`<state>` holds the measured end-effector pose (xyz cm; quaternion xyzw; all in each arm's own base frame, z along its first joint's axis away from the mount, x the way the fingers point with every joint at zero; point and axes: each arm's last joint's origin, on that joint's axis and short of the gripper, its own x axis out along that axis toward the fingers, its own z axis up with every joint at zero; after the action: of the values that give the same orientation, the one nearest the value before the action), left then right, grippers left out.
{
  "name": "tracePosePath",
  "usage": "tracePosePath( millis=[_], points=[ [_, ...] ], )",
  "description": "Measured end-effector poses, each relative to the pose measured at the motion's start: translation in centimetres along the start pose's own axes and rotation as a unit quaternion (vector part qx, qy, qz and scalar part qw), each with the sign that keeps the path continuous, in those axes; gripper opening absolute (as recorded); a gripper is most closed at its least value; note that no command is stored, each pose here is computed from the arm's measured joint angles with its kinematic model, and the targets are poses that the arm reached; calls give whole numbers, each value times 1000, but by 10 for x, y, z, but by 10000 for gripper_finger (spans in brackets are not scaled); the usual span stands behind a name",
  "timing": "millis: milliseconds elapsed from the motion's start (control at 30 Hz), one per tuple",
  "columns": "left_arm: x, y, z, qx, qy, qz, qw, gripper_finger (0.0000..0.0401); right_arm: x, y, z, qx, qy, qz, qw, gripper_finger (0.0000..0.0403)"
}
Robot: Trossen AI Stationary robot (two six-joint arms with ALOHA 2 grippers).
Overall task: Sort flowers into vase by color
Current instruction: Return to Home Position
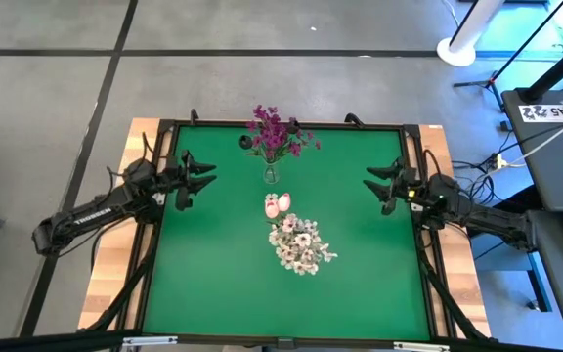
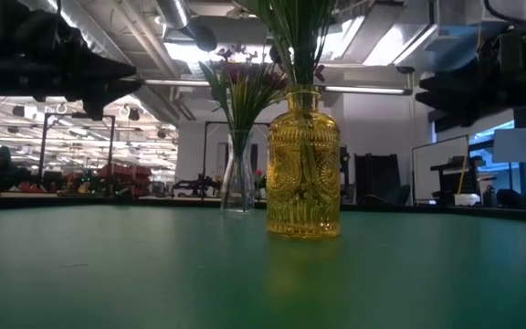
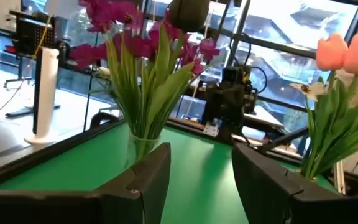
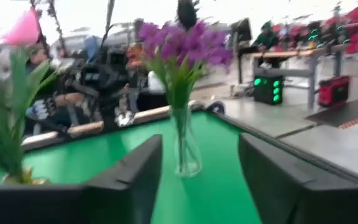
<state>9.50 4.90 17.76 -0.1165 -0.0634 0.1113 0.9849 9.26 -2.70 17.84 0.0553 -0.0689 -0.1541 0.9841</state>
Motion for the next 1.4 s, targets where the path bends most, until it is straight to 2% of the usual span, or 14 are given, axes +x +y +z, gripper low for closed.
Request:
tracePosePath(
  millis=[100,200,300,367,467,567,667,733,1033,1200,1400],
  points=[
    [0,-1,1,12,0,-13,1000,164,0,1,-1,-8,6,21,1000,161],
    [0,-1,0,28,4,-22,999,142,0,1,-3,-24,16,29,999,100],
    [0,-1,-2,41,11,-17,999,99,0,1,-7,-37,34,27,998,33],
    [0,0,-3,47,16,-15,999,61,0,1,-8,-42,42,27,998,9],
    [0,0,-5,47,25,-10,999,11,0,0,-9,-46,46,23,998,20],
    [0,1,-7,38,35,-4,999,7,0,0,-9,-56,47,21,997,20],
    [-1,4,-10,0,46,36,998,2,0,0,-10,-61,47,21,997,5],
    [-1,4,-12,-16,56,44,997,2,0,0,-10,-63,48,19,997,6],
    [3,-16,-5,8,12,-31,999,1,0,-1,-10,-77,44,-5,996,3],
    [3,-23,-17,14,54,-8,998,0,0,-2,-10,-81,45,-7,996,2],
    [1,-32,-28,22,105,-26,994,0,0,-2,-10,-81,47,-7,996,1]
  ],
)
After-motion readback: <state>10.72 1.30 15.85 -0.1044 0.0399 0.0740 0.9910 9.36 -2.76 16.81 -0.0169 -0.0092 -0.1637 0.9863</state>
